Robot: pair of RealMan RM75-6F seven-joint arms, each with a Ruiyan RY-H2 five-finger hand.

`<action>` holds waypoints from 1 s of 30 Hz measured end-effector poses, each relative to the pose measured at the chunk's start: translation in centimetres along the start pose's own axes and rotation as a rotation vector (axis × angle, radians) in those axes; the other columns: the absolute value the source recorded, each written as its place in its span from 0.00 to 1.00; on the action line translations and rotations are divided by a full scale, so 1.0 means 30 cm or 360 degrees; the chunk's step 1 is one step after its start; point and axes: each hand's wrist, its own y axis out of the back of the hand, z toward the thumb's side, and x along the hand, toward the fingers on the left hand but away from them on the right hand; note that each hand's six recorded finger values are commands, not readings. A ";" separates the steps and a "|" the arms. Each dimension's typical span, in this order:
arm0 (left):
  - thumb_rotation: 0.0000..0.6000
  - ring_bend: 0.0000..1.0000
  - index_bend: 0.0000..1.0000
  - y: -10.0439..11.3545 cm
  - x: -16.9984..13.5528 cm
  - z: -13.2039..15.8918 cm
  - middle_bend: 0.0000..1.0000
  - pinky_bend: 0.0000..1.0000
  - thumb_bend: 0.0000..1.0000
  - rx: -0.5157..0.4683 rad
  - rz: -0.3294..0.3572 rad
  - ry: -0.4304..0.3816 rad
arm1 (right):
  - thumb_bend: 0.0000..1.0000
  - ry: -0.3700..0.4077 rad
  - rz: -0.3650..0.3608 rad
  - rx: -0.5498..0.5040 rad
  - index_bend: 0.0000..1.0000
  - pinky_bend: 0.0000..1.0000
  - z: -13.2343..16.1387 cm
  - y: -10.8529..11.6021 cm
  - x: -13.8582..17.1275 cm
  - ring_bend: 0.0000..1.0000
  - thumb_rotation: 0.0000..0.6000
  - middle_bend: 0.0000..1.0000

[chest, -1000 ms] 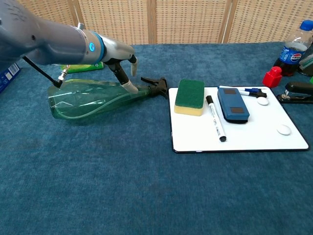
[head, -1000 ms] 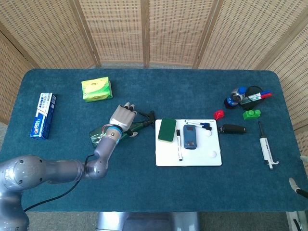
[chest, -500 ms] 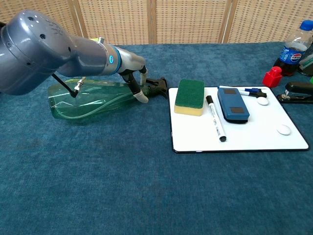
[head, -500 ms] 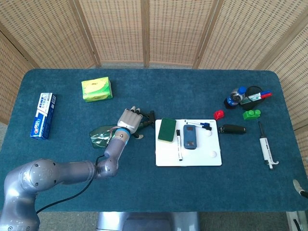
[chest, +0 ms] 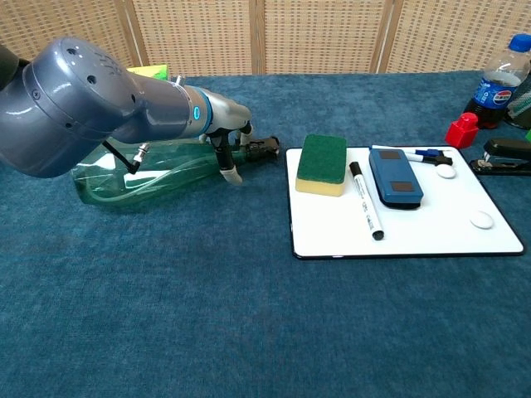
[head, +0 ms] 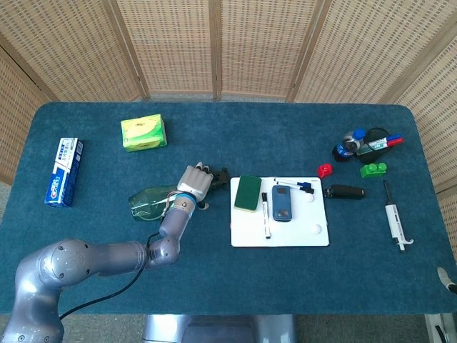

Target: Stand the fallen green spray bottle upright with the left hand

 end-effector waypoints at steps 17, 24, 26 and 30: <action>1.00 0.59 0.51 0.024 0.005 -0.040 0.51 0.76 0.46 -0.0075 0.0036 0.0014 | 0.31 0.0022 -0.0019 -0.0052 0.24 0.06 0.015 0.010 -0.007 0.02 1.00 0.30; 1.00 0.58 0.50 0.062 -0.005 -0.080 0.51 0.77 0.46 -0.0252 0.0076 -0.0013 | 0.31 0.0020 -0.0029 -0.0056 0.24 0.06 0.016 0.014 -0.006 0.02 1.00 0.30; 1.00 0.57 0.48 0.080 -0.015 -0.102 0.50 0.77 0.46 -0.0324 0.0108 -0.0033 | 0.31 0.0021 -0.0030 -0.0057 0.24 0.06 0.016 0.013 -0.007 0.02 1.00 0.30; 1.00 0.56 0.48 0.115 -0.047 -0.150 0.50 0.76 0.46 -0.0461 0.0189 -0.0084 | 0.31 0.0029 -0.0025 -0.0062 0.24 0.06 0.021 0.007 -0.011 0.02 1.00 0.30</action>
